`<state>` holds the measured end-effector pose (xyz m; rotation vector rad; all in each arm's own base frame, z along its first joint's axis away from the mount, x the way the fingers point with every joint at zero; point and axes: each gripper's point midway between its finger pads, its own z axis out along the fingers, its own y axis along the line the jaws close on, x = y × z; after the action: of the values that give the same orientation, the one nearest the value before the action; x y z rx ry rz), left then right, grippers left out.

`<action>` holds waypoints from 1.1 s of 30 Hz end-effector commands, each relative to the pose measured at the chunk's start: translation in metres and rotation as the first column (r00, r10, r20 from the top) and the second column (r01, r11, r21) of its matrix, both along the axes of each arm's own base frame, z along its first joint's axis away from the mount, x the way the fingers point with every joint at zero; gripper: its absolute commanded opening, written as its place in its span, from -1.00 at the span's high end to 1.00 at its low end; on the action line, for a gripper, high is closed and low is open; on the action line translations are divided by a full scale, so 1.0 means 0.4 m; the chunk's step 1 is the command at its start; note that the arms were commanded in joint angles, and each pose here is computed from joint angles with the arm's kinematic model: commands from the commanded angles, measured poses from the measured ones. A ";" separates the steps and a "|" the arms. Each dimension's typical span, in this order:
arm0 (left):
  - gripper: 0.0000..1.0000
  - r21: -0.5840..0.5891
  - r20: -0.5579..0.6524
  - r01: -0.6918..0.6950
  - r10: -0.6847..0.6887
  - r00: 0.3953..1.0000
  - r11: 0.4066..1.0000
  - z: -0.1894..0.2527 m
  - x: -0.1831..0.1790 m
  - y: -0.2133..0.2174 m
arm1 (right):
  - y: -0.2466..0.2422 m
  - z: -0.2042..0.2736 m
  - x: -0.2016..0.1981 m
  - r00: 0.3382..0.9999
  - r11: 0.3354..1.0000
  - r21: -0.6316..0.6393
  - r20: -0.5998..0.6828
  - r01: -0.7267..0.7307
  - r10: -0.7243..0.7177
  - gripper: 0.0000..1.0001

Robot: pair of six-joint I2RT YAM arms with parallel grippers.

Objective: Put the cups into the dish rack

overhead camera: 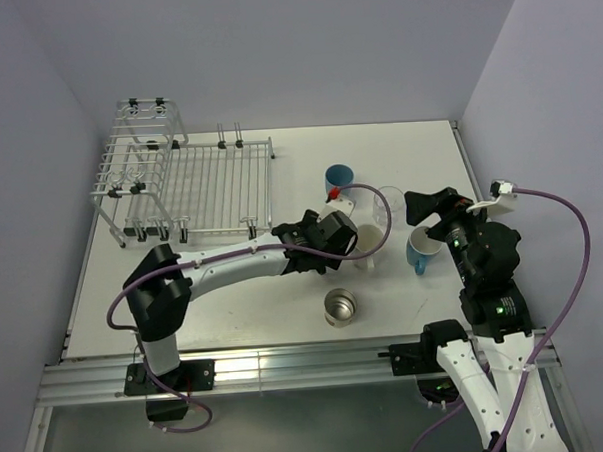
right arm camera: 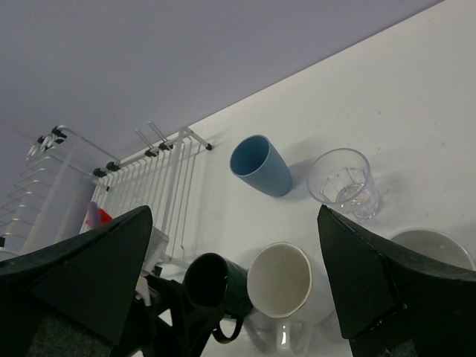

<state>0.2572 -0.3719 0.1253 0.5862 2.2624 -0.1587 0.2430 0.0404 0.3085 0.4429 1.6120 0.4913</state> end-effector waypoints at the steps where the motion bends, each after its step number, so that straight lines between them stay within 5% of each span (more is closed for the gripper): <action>1: -0.40 -0.019 0.014 0.018 -0.018 1.000 1.000 0.008 0.010 -0.038 | -0.007 0.067 -0.016 0.998 1.000 -0.009 0.066 0.006 -0.005 -1.00; 9: -0.10 0.003 0.003 0.023 -0.023 1.000 1.000 -0.039 0.024 -0.053 | -0.011 0.071 -0.017 0.998 1.000 -0.015 0.061 0.013 -0.012 -1.00; 20: 0.92 0.008 -0.006 0.022 -0.022 1.000 1.000 -0.047 0.030 -0.044 | -0.009 0.069 -0.018 0.998 1.000 -0.015 0.060 0.009 -0.008 -1.00; 24: 1.00 -0.041 0.037 0.015 -0.014 0.999 0.999 0.039 0.035 -0.036 | 0.002 0.068 -0.015 0.998 1.000 -0.017 0.060 -0.014 0.015 -1.00; 33: 1.00 -0.357 0.183 0.051 0.016 0.983 0.933 0.437 0.026 0.015 | 0.038 0.072 -0.004 0.993 0.996 -0.013 0.064 -0.094 0.095 -1.00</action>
<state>0.2591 -0.3686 0.1741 0.5698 2.2180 -0.2627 0.2413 0.0489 0.3094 0.4024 1.6382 0.5244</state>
